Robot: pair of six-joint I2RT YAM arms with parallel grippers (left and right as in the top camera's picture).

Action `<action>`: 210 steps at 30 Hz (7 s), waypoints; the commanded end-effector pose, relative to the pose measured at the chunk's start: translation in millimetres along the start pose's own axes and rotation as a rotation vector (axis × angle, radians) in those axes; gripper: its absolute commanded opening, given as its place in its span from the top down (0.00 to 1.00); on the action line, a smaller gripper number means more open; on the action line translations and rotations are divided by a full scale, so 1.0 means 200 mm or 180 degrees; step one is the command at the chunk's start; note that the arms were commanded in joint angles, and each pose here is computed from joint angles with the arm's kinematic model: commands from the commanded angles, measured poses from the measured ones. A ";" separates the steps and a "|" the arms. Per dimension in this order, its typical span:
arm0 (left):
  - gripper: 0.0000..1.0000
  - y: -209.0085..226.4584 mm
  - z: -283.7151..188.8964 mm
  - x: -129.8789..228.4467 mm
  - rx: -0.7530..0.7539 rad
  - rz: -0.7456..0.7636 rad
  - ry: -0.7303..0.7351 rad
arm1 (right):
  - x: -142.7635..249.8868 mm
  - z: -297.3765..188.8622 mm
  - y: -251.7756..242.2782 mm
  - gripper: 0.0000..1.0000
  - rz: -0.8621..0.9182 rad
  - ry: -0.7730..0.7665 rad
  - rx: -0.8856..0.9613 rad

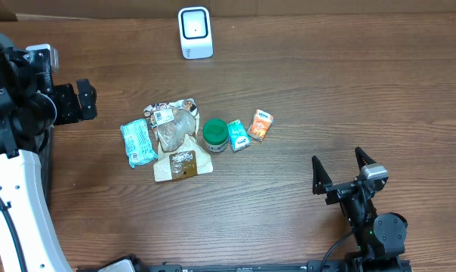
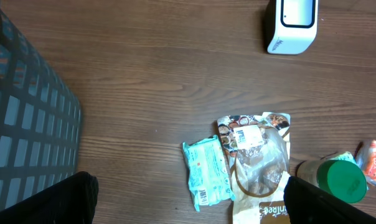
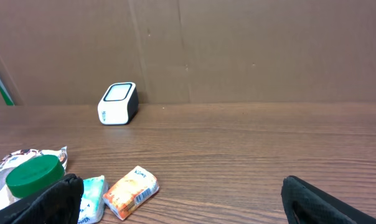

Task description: Scan the item barcode

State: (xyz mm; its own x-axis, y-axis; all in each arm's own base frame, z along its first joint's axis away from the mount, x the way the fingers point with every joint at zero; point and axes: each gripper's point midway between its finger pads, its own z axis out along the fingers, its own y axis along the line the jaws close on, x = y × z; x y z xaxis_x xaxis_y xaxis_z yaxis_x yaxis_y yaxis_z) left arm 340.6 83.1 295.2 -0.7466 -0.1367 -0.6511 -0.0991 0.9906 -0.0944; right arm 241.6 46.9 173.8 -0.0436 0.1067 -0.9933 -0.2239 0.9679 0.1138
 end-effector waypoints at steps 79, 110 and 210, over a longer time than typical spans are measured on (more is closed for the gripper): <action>0.00 -0.01 -0.01 -0.01 0.0036 0.0078 -0.0029 | 0.64 1.20 0.60 0.82 0.1044 0.3682 0.0091; 0.01 -0.01 -0.01 -0.01 0.0037 0.0078 -0.0029 | 0.73 0.75 0.27 0.85 0.1193 0.4999 0.0232; 0.01 -0.01 -0.01 -0.01 0.0036 0.0078 -0.0029 | -0.14 0.92 0.54 0.96 0.1476 0.3447 -0.1076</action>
State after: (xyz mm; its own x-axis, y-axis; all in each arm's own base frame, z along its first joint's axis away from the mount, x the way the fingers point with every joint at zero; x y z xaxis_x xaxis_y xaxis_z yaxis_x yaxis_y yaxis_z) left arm 340.4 83.1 294.8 -0.7478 -0.1368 -0.6497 -0.0990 0.9906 -0.0946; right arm 361.4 206.7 207.3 -0.9721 -0.0424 -0.2308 -0.2193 0.5138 0.8294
